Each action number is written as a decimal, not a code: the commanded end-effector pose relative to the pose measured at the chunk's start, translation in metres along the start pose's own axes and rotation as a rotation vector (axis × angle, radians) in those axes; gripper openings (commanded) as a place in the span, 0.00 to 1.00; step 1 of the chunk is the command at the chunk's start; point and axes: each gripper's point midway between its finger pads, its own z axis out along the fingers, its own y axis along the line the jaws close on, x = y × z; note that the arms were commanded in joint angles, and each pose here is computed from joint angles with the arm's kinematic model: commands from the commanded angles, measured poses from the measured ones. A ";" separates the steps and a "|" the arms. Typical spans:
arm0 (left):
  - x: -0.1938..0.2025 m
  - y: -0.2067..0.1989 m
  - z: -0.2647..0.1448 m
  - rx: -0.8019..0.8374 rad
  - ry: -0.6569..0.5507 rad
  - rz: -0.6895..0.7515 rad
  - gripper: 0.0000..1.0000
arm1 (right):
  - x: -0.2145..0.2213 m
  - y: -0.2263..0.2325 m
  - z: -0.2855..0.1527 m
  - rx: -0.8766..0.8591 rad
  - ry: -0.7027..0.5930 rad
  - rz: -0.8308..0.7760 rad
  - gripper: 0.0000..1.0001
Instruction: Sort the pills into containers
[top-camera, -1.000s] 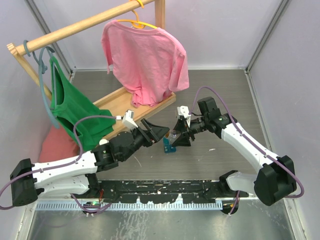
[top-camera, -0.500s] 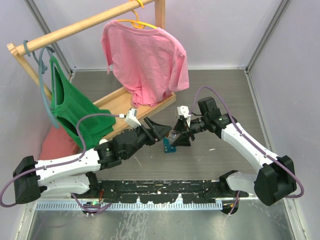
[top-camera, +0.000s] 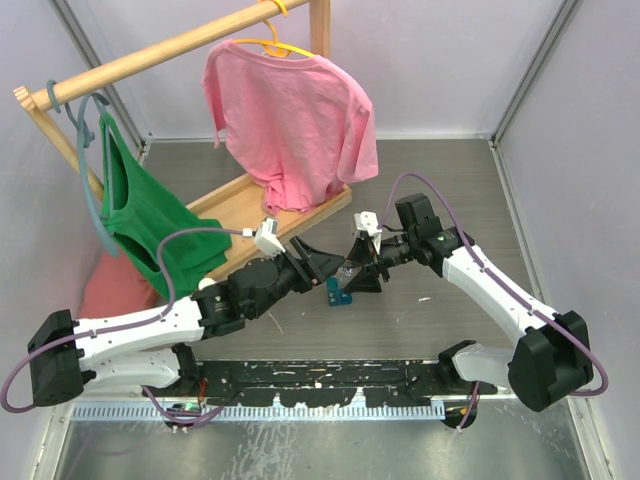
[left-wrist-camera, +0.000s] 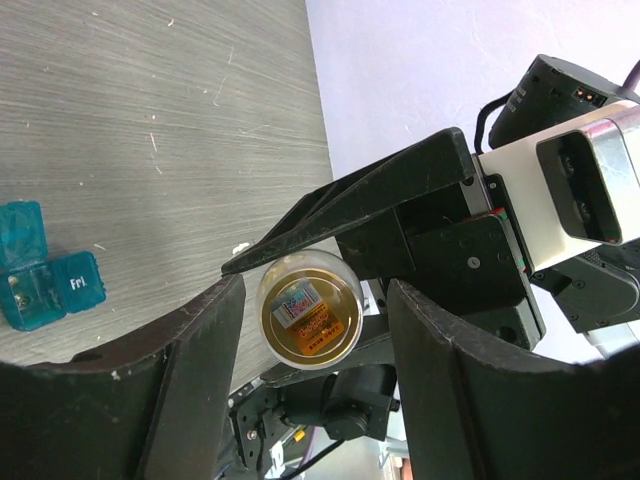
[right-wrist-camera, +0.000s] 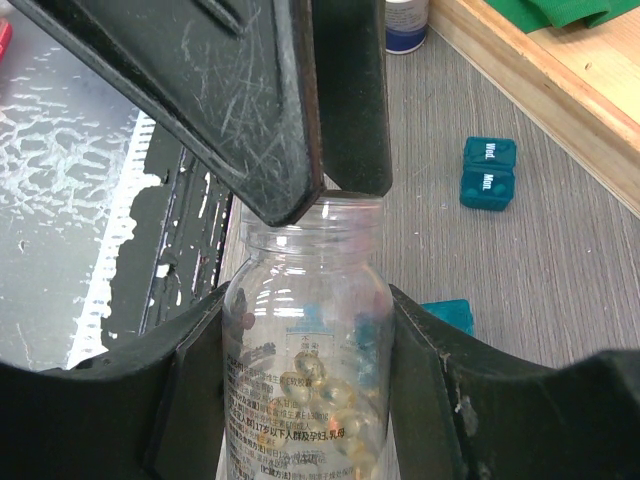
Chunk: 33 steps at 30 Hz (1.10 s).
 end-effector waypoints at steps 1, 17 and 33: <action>-0.006 -0.023 0.000 0.054 -0.009 -0.025 0.59 | -0.011 -0.002 -0.002 0.011 -0.025 -0.043 0.01; 0.007 -0.025 -0.001 0.089 0.054 0.019 0.40 | -0.012 -0.001 -0.002 0.005 -0.031 -0.036 0.01; 0.065 -0.014 -0.018 0.512 0.233 0.512 0.31 | -0.018 0.005 -0.005 -0.033 -0.071 -0.021 0.01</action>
